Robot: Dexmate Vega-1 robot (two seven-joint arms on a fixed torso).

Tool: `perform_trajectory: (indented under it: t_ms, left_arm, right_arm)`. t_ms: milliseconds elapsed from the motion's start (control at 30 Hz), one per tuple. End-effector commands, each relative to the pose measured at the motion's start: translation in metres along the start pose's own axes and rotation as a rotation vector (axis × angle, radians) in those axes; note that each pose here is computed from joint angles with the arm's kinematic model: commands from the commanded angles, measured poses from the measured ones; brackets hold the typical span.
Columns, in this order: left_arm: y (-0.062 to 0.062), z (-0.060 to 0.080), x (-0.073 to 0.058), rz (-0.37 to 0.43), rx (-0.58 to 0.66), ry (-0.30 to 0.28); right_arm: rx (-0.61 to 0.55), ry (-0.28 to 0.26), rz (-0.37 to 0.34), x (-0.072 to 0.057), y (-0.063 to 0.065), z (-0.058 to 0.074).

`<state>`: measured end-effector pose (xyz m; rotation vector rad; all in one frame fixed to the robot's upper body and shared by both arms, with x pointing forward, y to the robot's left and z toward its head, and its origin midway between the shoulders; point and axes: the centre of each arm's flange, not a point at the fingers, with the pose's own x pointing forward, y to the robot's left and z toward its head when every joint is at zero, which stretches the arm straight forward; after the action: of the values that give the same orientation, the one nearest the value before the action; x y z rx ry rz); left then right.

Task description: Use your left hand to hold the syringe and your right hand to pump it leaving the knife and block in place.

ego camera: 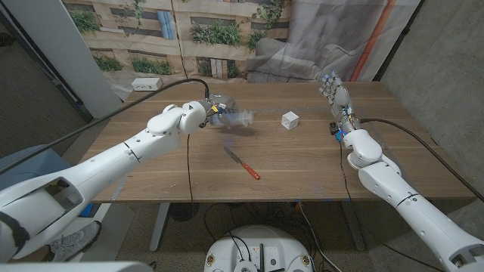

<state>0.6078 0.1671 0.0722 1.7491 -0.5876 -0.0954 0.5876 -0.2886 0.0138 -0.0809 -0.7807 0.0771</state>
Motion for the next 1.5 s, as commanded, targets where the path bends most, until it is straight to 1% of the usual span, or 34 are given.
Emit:
perform_trajectory:
  t_ms: [33,100,267,367,467,567,733,833,1100,1500]
  left_arm:
    - [-0.015,-0.009,0.004,-0.082,0.033,-0.007]
    - [-0.019,-0.011,0.003,-0.091,0.028,-0.004]
    - [-0.031,-0.016,0.003,-0.092,0.025,0.012]
    - [-0.037,-0.018,0.003,-0.111,0.019,0.016]
    - [-0.043,-0.02,0.003,-0.124,0.017,0.022]
    - [-0.048,-0.021,0.003,-0.139,0.019,0.021]
    - [-0.054,-0.023,0.004,-0.158,0.038,0.018]
    - [-0.056,-0.025,0.004,-0.157,0.019,0.025]
    - [-0.058,-0.027,0.004,-0.169,0.023,0.036]
    - [-0.055,-0.025,0.0,-0.171,0.032,0.055]
  right_arm:
    - [0.047,0.051,-0.009,0.005,-0.007,-0.009]
    - [0.033,0.057,-0.009,0.004,-0.008,-0.011]
    - [0.054,0.06,0.003,0.004,-0.007,-0.017]
    - [0.053,0.079,0.012,0.005,-0.007,-0.02]
    - [0.064,0.085,0.009,0.004,-0.006,-0.024]
    - [0.063,0.097,0.021,0.005,-0.006,-0.026]
    - [0.061,0.129,0.038,0.006,-0.006,-0.03]
    - [0.066,0.137,0.037,0.007,-0.005,-0.033]
    - [0.071,0.146,0.036,0.006,-0.003,-0.038]
    - [0.063,0.153,0.034,0.003,0.0,-0.041]
